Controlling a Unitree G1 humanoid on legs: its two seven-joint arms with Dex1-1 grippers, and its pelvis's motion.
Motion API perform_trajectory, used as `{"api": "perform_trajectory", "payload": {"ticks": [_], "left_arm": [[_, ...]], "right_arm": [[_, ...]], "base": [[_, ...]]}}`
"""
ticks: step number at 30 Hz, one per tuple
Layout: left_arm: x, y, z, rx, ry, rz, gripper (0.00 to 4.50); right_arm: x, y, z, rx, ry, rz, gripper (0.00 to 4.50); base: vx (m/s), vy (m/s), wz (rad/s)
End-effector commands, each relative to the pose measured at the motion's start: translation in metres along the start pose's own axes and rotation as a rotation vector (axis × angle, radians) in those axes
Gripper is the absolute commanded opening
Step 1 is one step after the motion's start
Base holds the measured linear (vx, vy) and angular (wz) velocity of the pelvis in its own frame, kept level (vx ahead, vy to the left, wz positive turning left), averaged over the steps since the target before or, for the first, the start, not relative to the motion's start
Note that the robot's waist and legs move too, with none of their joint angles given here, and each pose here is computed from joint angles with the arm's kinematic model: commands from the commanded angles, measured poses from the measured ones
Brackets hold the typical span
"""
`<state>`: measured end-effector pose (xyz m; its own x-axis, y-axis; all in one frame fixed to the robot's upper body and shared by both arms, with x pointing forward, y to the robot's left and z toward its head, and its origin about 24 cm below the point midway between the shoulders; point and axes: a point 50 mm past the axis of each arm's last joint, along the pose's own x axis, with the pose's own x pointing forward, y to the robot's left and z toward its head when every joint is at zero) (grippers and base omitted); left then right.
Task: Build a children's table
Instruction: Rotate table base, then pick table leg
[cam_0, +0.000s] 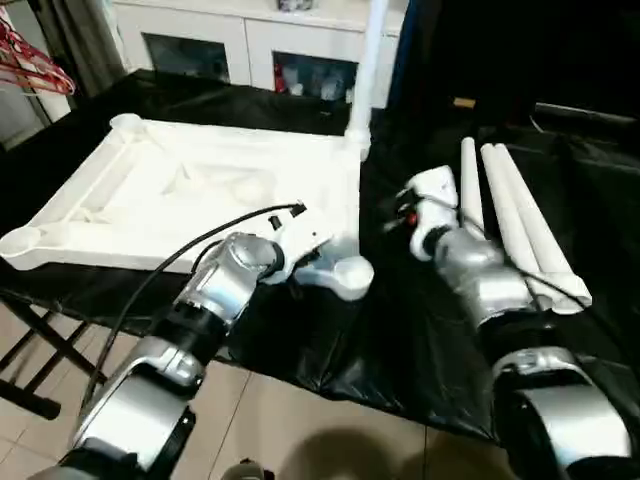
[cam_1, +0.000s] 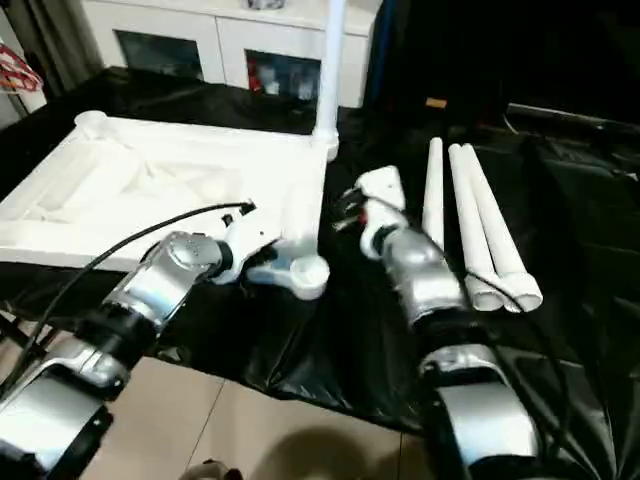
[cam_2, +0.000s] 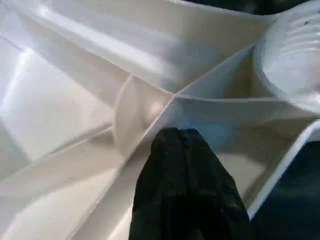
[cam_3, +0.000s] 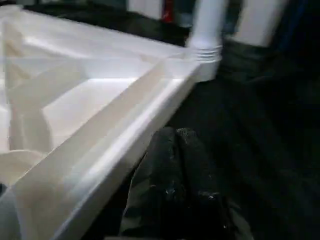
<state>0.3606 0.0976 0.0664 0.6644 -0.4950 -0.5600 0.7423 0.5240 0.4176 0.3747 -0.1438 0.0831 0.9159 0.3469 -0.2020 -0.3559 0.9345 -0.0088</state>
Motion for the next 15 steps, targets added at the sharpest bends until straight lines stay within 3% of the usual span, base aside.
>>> {"api": "perform_trajectory", "payload": {"ticks": [1,9,15], "left_arm": [[-0.007,0.012,0.006,0.002,-0.055,0.048,0.00],[-0.033,0.022,0.019,-0.104,-0.201,0.035,0.43],[-0.057,0.001,0.033,-0.064,-0.392,-0.142,1.00]], "right_arm": [[-0.008,-0.016,0.003,0.038,0.016,-0.107,0.20],[-0.015,-0.044,0.006,0.093,0.079,-0.248,0.77],[-0.016,-0.058,0.005,0.128,0.177,-0.354,1.29]], "base": [[0.000,0.000,0.00],[0.000,0.000,0.00],[0.000,0.000,0.00]]}}
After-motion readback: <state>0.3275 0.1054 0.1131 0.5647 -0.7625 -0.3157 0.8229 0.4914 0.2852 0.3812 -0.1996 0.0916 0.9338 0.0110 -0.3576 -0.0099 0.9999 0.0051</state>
